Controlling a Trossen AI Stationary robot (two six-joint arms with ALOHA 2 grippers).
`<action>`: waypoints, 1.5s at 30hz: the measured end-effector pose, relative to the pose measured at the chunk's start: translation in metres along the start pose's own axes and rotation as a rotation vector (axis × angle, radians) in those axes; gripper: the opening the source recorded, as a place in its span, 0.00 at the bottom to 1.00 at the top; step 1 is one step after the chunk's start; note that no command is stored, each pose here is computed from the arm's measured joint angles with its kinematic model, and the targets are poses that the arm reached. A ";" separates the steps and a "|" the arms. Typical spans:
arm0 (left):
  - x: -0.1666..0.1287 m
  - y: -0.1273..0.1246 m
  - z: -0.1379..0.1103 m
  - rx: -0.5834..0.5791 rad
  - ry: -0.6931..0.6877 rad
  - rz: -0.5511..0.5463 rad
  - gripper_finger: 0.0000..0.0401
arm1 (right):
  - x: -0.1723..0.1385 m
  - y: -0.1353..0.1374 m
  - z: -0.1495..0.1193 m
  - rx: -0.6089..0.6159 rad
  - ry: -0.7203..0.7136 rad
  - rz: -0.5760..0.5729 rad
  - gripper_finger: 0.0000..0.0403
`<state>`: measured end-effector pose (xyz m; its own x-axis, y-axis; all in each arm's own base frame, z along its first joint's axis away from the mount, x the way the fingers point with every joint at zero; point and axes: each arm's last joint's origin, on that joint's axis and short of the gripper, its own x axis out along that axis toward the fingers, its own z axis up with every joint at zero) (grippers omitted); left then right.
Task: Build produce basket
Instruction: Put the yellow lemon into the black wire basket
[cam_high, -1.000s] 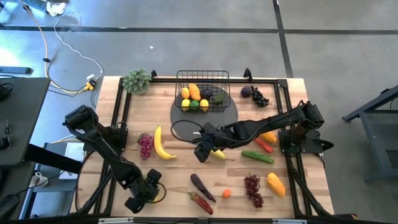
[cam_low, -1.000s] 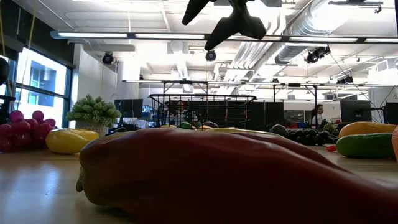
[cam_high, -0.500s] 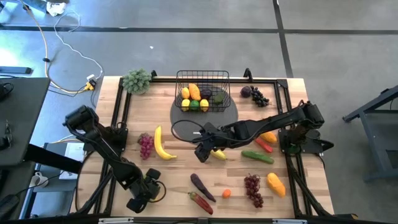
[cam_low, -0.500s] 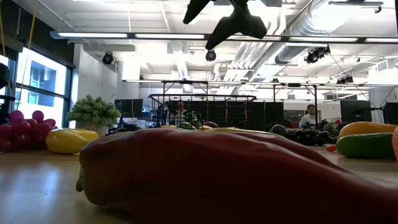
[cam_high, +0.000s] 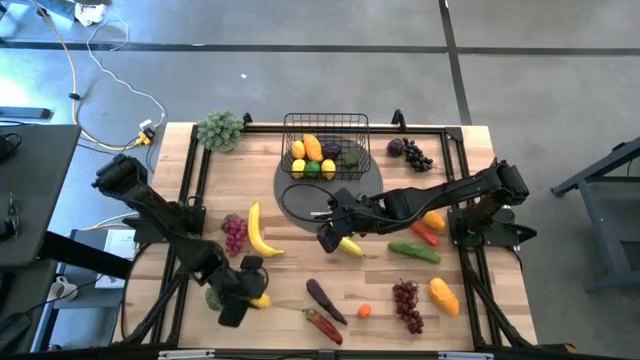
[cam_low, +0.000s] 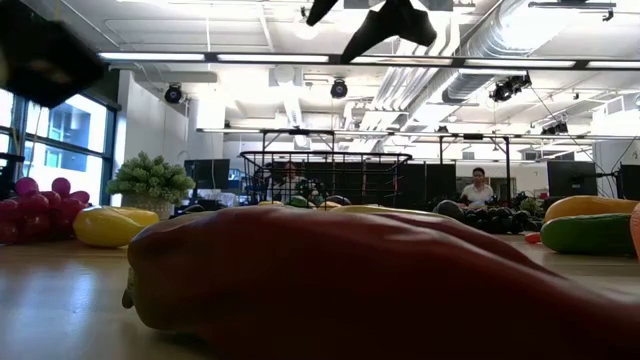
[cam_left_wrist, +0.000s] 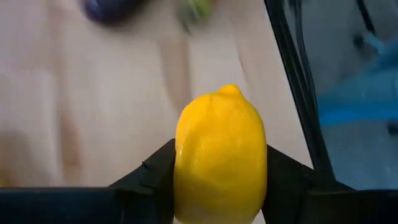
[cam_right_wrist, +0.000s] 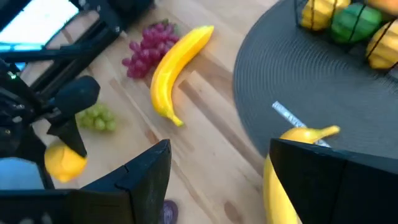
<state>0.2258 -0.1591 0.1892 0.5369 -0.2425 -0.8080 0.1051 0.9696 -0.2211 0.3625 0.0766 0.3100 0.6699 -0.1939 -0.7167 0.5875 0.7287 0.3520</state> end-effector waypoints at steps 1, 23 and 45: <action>-0.004 0.004 0.004 -0.015 -0.028 0.016 0.39 | -0.001 -0.001 0.001 0.001 -0.012 -0.010 0.63; -0.082 0.152 0.059 -0.174 -0.389 0.553 0.39 | -0.001 -0.044 0.044 0.088 -0.081 -0.143 0.63; -0.153 0.282 0.055 -0.168 -0.632 0.875 0.39 | 0.003 -0.077 0.050 0.257 0.031 -0.303 0.63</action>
<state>0.2189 0.1537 0.2806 0.7079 0.6365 -0.3063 -0.6124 0.7691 0.1830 0.3417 -0.0129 0.3104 0.4368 -0.3520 -0.8279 0.8535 0.4529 0.2577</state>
